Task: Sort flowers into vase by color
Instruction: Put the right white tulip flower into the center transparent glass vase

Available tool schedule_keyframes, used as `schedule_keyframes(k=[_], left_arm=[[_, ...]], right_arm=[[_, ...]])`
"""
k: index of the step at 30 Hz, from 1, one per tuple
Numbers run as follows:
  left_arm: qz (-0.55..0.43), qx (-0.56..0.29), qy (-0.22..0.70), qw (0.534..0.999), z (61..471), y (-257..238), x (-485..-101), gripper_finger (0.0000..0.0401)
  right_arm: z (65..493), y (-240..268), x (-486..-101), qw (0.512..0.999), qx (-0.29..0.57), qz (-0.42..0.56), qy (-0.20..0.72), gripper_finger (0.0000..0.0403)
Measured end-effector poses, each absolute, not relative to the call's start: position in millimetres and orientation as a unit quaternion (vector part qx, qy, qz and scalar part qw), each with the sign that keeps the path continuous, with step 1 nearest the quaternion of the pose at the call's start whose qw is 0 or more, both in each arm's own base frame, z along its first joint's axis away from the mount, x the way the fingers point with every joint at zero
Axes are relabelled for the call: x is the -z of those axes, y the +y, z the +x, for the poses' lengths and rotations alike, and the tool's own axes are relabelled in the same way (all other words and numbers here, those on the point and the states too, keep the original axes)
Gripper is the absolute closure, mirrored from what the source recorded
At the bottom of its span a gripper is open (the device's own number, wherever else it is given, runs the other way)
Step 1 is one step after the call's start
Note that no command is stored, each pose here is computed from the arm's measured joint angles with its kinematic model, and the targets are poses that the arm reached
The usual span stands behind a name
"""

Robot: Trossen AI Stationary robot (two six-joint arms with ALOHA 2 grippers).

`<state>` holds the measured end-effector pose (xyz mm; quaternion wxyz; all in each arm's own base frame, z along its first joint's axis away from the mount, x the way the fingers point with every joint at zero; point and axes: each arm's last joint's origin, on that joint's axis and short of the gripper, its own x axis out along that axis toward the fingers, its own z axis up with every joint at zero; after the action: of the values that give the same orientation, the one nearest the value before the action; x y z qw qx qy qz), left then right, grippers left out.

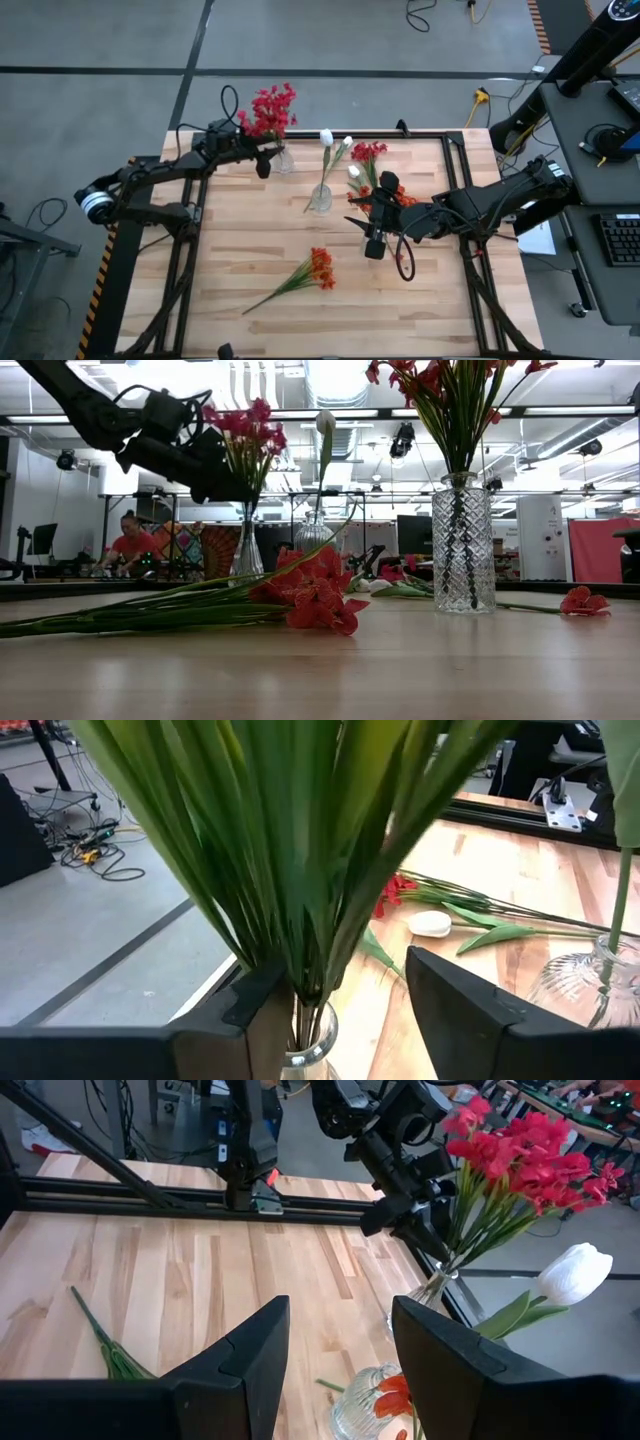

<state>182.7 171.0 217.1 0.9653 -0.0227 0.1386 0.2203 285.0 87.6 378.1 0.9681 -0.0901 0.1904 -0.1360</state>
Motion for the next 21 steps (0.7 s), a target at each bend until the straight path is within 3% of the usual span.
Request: schedule_keyframes(k=[11,21], left_arm=[[-0.022,-0.220,0.140,0.965,182.1,170.2,-217.8,0.0158],[-0.038,-0.222,0.139,0.964,180.9,169.0,-218.8,0.0149]], right_arm=[[285.0,87.6,-378.1,0.968,0.136,-0.090,0.190,0.0232],[285.0,87.6,-378.1,0.968,0.136,-0.090,0.190,0.0232]])
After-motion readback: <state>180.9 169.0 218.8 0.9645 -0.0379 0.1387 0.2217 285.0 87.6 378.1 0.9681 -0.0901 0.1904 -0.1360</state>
